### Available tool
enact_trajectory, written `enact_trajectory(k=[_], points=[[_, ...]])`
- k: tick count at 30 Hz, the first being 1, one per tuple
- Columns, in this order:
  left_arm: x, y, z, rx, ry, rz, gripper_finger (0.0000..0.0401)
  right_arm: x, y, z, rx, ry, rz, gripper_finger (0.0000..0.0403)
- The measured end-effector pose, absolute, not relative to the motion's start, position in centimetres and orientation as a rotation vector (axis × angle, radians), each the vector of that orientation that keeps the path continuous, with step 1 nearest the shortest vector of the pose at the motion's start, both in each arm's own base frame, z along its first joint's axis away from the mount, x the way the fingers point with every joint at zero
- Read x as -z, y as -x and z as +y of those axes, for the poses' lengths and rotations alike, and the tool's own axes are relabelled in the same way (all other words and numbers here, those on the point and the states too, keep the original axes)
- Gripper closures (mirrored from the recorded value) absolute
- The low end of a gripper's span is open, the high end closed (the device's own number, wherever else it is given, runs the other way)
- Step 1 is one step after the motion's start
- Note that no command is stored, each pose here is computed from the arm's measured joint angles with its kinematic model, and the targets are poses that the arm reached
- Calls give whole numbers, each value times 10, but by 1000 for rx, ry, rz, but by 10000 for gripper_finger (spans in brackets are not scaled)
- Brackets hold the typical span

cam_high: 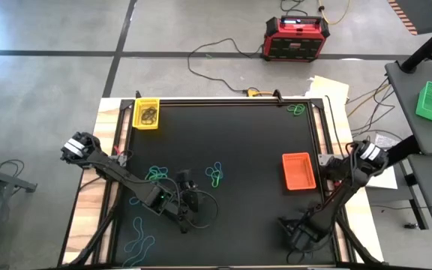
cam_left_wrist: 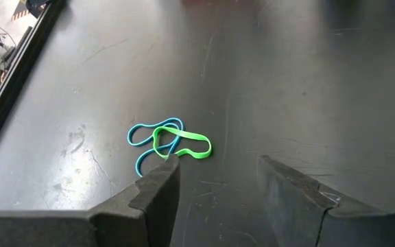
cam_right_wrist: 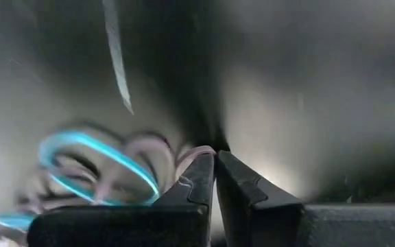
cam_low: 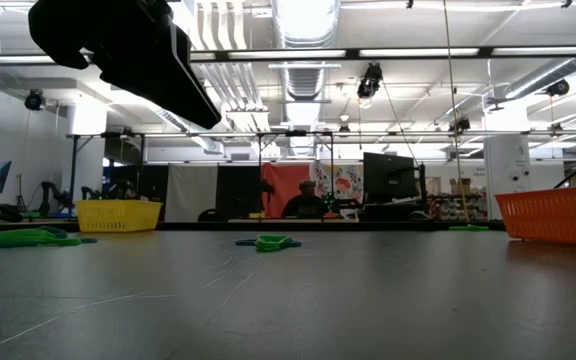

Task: Sort rubber bands into baskets
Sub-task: Put the purple rubber band into the yellow bin

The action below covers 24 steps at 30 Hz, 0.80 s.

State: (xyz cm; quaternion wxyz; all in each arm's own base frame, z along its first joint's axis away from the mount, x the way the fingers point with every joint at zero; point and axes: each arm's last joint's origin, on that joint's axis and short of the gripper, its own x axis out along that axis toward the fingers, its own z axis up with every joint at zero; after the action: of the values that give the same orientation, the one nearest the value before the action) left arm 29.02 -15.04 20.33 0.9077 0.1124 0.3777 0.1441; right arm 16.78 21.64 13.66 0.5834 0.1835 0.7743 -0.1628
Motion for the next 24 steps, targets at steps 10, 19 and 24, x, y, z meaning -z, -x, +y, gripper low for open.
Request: enact_trajectory(k=[10, 19, 24], points=[[-203, -290, -150, -297, -231, 779, 223, -156, -211, 208, 305, -298, 1491, 394], [-203, -290, -151, -291, -227, 783, 223, -157, -251, 180, 232, -202, 1316, 394], [-206, -282, -153, -285, -238, 811, 223, -159, -273, 158, 223, -155, 1233, 394]])
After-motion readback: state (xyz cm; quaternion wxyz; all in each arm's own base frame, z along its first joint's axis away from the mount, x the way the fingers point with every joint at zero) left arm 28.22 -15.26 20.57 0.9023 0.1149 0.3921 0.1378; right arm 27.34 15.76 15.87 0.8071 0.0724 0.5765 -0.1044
